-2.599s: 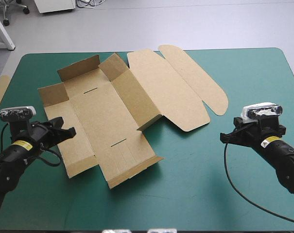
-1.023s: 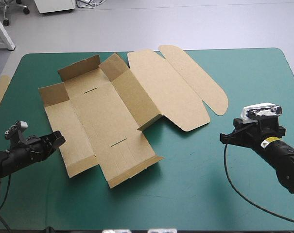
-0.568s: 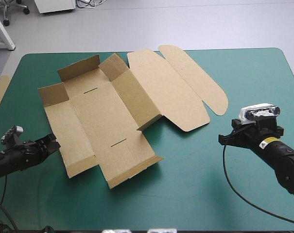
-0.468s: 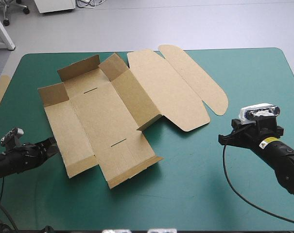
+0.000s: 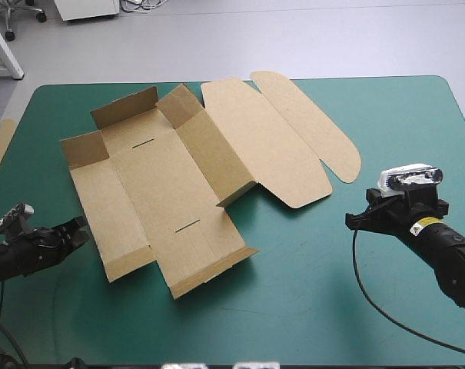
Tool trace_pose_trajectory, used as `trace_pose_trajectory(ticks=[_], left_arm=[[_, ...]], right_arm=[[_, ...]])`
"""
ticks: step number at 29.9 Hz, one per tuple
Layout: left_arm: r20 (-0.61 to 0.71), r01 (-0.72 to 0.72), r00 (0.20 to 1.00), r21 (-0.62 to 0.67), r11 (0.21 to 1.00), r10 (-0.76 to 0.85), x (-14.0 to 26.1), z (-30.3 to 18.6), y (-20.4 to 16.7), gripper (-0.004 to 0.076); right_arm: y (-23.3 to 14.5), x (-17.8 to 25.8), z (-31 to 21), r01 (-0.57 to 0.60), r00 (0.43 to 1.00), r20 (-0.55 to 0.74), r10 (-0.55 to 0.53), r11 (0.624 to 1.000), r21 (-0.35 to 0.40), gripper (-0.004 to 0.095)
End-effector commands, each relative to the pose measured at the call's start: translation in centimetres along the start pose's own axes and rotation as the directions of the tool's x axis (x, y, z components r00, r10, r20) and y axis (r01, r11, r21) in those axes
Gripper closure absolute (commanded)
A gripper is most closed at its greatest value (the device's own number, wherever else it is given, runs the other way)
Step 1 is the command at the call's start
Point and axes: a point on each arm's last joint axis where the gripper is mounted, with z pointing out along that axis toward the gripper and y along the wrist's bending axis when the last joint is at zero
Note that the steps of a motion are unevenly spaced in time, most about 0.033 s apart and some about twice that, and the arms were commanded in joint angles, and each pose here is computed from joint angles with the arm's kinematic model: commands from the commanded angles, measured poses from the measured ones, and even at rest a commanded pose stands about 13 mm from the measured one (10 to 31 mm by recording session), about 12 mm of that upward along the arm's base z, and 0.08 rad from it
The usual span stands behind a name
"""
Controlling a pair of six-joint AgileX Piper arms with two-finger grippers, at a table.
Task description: Fold the box
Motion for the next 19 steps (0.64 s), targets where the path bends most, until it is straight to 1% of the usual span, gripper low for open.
trace_pose_trajectory(ticks=[1, 2, 3, 5, 9, 12, 16, 19], left_arm=[[0.059, 0.009, 0.998, 0.039, 0.999, -0.011, -0.8, -0.6, -0.8, 0.0487], [0.058, 0.011, 0.998, 0.040, 0.999, -0.014, -0.8, -0.6, -0.7, 0.0434], [0.054, 0.013, 0.998, 0.038, 0.999, -0.015, -0.8, -0.5, -0.7, 0.0398], [0.040, 0.022, 0.999, 0.036, 0.999, -0.024, -0.8, -0.2, -0.4, 0.0363], [0.013, 0.054, 0.998, 0.047, 0.997, -0.055, -1.0, 0.6, 0.0, 0.0360], [-0.001, 0.059, 0.998, 0.103, 0.993, -0.059, -1.2, 1.2, 0.0, 0.0360], [-0.032, 0.060, 0.998, 0.145, 0.988, -0.056, -1.2, 1.9, 0.1, 0.0360], [-0.058, 0.076, 0.996, 0.142, 0.987, -0.069, -1.2, 2.5, 0.5, 0.0360]], right_arm=[[0.0, -1.5, -0.7, 0.006, 0.995, 0.101, -0.007, 1.000, 0.010, 0.0927], [0.0, -1.5, -0.7, 0.006, 0.995, 0.101, -0.007, 1.000, 0.010, 0.0927], [0.0, -1.5, -0.7, 0.006, 0.995, 0.101, -0.007, 1.000, 0.010, 0.0927], [0.0, -1.5, -0.7, 0.006, 0.995, 0.101, -0.007, 1.000, 0.010, 0.0926], [0.0, -1.5, -0.7, 0.006, 0.995, 0.101, -0.007, 1.000, 0.010, 0.0927], [0.0, -1.5, -0.7, 0.006, 0.995, 0.101, -0.007, 1.000, 0.010, 0.0927], [0.0, -1.5, -0.7, 0.006, 0.995, 0.099, -0.007, 1.000, 0.010, 0.0927], [0.0, -1.5, -0.7, 0.006, 0.995, 0.099, -0.007, 1.000, 0.010, 0.0927]])
